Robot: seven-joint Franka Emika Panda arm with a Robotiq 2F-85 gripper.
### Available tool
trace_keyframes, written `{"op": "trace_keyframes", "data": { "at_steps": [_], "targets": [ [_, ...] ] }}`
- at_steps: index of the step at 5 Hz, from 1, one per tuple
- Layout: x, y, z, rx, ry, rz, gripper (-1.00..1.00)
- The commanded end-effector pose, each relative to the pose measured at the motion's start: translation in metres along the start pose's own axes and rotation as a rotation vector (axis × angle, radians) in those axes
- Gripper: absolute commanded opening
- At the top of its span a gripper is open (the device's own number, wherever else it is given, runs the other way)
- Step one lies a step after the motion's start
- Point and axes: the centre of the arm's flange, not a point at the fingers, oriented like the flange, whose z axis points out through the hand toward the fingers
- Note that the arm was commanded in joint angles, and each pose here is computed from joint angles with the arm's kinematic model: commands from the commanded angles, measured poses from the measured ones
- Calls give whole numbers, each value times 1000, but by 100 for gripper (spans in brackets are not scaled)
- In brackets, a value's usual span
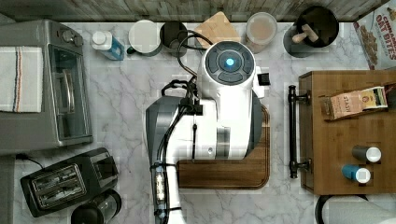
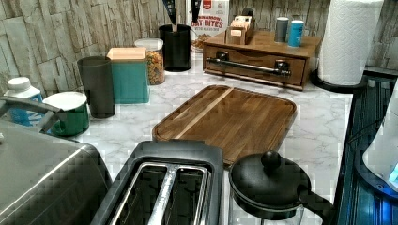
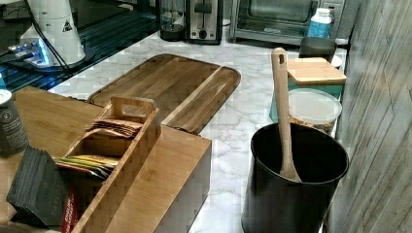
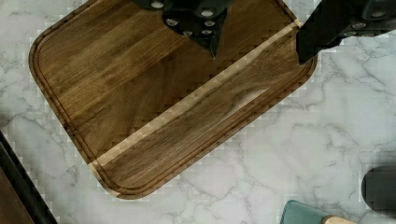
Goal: Open the drawer.
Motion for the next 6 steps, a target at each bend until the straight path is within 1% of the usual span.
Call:
{"op": "trace_keyframes", "data": {
  "at_steps": [1,2,3,4,5,6],
  "targets": [
    [-1,0,4,-3,-8,-1,100],
    [-1,21,8,-25,-14,-116,100],
    [-2,59,29,-47,66,-253,100],
    [20,89,33,-54,47,-348,100],
    [36,121,38,-90,78,-431,100],
    [48,147,47,-114,145,-493,100]
  ]
}}
